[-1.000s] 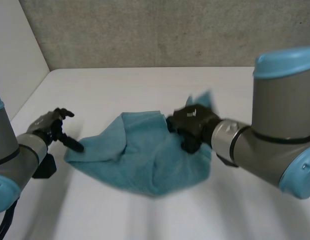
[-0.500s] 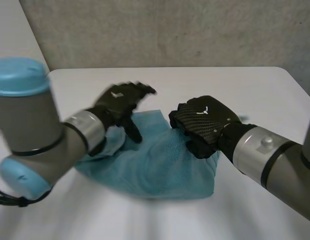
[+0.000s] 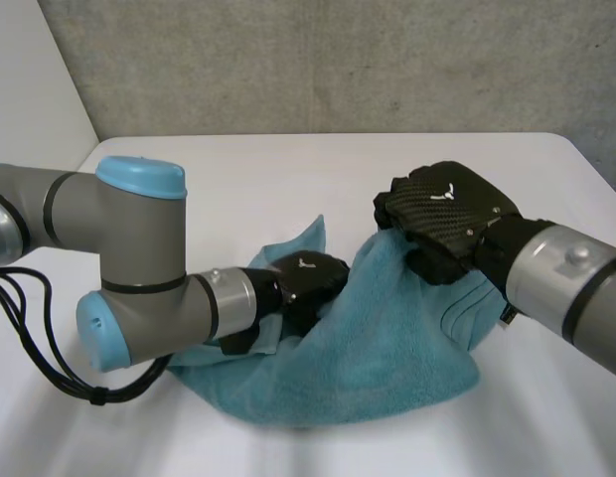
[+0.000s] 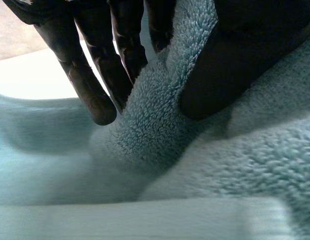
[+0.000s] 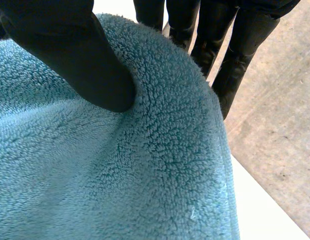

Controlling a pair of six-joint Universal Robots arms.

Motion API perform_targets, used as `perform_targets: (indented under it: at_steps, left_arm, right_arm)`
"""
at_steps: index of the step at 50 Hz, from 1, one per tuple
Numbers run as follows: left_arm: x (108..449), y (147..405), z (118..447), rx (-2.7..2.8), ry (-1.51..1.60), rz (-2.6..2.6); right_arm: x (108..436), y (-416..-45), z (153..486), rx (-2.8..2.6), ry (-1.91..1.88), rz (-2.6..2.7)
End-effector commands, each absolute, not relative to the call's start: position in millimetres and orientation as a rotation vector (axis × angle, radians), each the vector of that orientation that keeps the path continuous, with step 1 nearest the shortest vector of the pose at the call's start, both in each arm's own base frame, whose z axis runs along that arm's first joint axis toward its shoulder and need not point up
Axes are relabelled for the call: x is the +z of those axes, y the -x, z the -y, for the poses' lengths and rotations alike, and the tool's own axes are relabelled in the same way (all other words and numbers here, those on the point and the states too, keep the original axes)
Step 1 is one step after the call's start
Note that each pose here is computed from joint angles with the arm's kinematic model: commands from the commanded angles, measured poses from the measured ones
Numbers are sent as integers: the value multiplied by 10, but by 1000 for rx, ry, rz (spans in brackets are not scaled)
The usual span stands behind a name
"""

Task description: Fold the laundry

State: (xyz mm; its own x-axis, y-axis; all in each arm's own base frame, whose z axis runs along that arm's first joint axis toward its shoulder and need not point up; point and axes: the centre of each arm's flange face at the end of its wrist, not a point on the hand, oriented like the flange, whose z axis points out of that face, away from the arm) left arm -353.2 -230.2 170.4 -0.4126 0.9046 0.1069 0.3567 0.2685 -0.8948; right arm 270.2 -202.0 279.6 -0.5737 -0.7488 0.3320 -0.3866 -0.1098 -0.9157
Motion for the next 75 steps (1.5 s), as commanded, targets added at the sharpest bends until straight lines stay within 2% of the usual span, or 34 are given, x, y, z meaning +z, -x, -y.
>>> perform_targets:
  at_steps: [1, 3, 5, 7, 8, 9, 12, 16, 18, 20, 29, 33, 38, 46, 50, 52, 54, 55, 56, 57, 67, 75]
  left_arm:
    - [1976, 3510, 2838, 1608, 978, 2008]
    - [2275, 3498, 2996, 1840, 871, 1934]
    - [2545, 3477, 3040, 1982, 802, 1854]
    - [2959, 3425, 3052, 2149, 700, 1717]
    - [3081, 3406, 3042, 2195, 672, 1675]
    - [3316, 3367, 3001, 2277, 625, 1595]
    - [3709, 3241, 2885, 2395, 528, 1474]
    - [3835, 3124, 2726, 2429, 500, 1430]
    - [3712, 3097, 2664, 2400, 524, 1474]
    - [3496, 3062, 2620, 2352, 556, 1560]
    - [2323, 2876, 2332, 2037, 712, 1986]
    - [2051, 2830, 2117, 1888, 782, 2107]
    - [1962, 2856, 1842, 1728, 875, 2182]
    - [2151, 2863, 1698, 1684, 935, 2184]
    - [2389, 2769, 1969, 1798, 826, 2173]
    - [2398, 2720, 2040, 1811, 805, 2187]
    - [2400, 2561, 2245, 1846, 734, 2239]
    - [2400, 2560, 2246, 1846, 733, 2239]
    - [2367, 2393, 2420, 1851, 671, 2288]
    - [2347, 2358, 2449, 1841, 663, 2299]
    - [1996, 2075, 2472, 1647, 621, 2422]
    - [1805, 2031, 2530, 1612, 615, 2464]
  right_arm:
    - [2825, -2859, 2415, -1862, 1224, -1845]
    - [3001, -2887, 2612, -2001, 1157, -1836]
    - [3189, -2888, 2735, -2121, 1088, -1810]
    - [3407, -2895, 2824, -2249, 1017, -1750]
    - [3612, -2914, 2861, -2360, 956, -1668]
    - [3720, -2937, 2866, -2413, 926, -1612]
    - [3980, -3076, 2798, -2536, 843, -1393]
    - [4082, -3108, 2668, -2567, 812, -1298]
    - [4011, -3096, 2628, -2539, 834, -1333]
    - [3796, -3098, 2598, -2455, 898, -1421]
    - [2292, -3105, 2517, -1833, 1189, -1970]
    - [1912, -3064, 2437, -1616, 1292, -2127]
    - [1810, -3012, 2366, -1500, 1321, -2191]
    - [2056, -2948, 2310, -1562, 1309, -2162]
    - [2130, -2902, 2245, -1601, 1295, -2142]
    - [2118, -2901, 2244, -1601, 1289, -2143]
    - [2066, -2900, 2258, -1620, 1274, -2138]
    - [2066, -2900, 2258, -1620, 1274, -2138]
    - [2052, -2903, 2255, -1625, 1272, -2135]
    - [2027, -2904, 2257, -1638, 1265, -2128]
    - [1829, -2940, 2313, -1572, 1113, -2167]
    - [1792, -2936, 2305, -1556, 1091, -2176]
